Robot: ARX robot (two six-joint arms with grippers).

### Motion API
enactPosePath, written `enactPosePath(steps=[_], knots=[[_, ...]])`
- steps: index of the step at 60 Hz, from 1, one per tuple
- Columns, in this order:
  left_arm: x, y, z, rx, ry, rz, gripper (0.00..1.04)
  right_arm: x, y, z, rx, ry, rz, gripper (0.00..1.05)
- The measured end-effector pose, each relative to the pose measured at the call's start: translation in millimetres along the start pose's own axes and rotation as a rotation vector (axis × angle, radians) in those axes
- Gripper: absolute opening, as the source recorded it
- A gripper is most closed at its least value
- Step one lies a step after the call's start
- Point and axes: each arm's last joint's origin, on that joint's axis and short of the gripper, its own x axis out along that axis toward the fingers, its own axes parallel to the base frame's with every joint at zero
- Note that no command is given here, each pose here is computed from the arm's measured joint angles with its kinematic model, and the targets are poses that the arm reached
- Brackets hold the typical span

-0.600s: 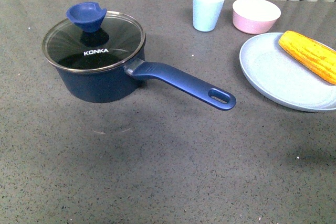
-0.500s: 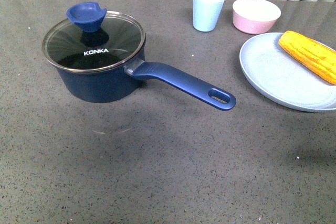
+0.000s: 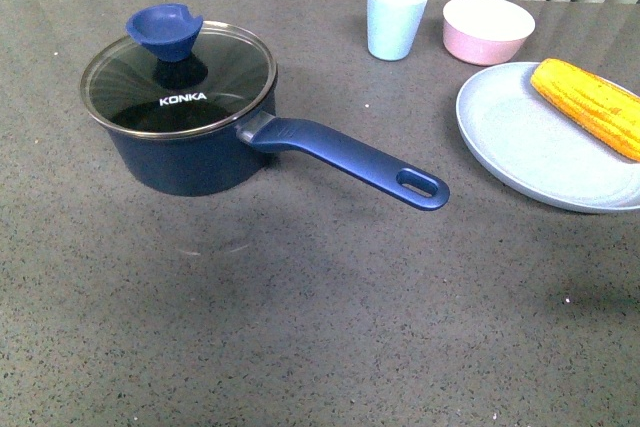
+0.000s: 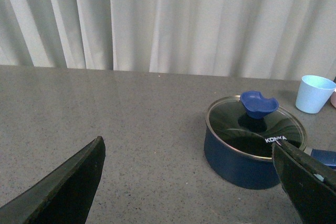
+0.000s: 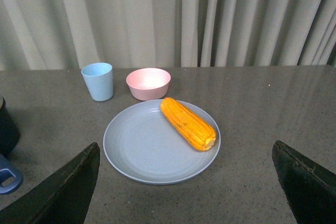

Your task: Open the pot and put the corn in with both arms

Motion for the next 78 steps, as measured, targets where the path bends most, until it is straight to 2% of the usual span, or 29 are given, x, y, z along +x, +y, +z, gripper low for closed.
enactPosePath(steps=[2, 6, 9, 11, 29, 43, 78], knots=[[0.1, -0.1, 0.0, 0.000, 0.003, -0.005, 0.96, 0.0, 0.0, 0.0, 0.000, 0.000, 0.000, 0.96], [3.0, 1.2, 3.0, -0.043, 0.376, -0.155, 0.96, 0.0, 0.1, 0.0, 0.000, 0.000, 0.003, 0.96], [10.4, 2.6, 4.9, -0.072, 0.500, -0.179, 0.96, 0.0, 0.1, 0.0, 0.000, 0.000, 0.003, 0.96], [16.3, 3.9, 6.5, -0.076, 0.530, -0.181, 0.96, 0.0, 0.1, 0.0, 0.000, 0.000, 0.002, 0.96], [92.9, 8.9, 26.8, -0.020, 0.466, -0.185, 0.96, 0.0, 0.0, 0.0, 0.000, 0.000, 0.000, 0.96], [172.5, -26.2, 18.6, -0.011, 0.467, -0.268, 0.96, 0.0, 0.0, 0.0, 0.000, 0.000, 0.000, 0.96], [217.5, -67.4, -1.7, -0.001, 0.480, -0.311, 0.96, 0.0, 0.0, 0.0, 0.000, 0.000, 0.000, 0.96]])
